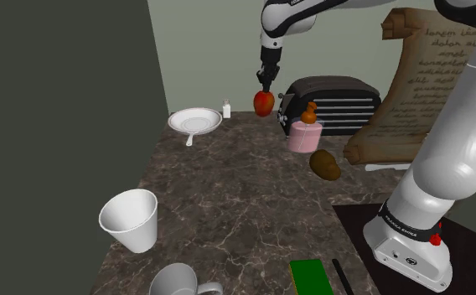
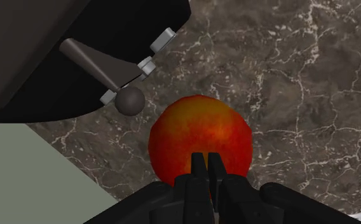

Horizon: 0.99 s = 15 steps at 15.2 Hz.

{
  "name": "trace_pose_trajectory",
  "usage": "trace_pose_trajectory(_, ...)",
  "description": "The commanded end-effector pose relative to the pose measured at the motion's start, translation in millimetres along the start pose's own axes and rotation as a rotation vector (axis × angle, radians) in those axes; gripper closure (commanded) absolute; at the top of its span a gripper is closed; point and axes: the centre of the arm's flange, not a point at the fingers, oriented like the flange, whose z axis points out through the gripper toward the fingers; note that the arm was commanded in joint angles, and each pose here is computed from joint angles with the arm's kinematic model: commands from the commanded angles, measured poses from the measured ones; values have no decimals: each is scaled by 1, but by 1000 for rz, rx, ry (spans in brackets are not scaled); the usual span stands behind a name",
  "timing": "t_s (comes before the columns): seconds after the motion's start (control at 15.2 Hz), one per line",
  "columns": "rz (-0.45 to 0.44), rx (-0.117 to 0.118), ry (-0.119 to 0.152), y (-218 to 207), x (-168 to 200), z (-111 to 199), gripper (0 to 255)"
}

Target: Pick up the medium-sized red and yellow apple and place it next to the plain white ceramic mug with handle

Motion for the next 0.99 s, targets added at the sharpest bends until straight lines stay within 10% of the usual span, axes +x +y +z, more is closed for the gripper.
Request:
trace_pose_trajectory(0.0, 0, 0, 0, 1, 1, -10, 255)
trace_pose_trajectory(0.92, 0, 0, 0, 4, 6, -84, 255)
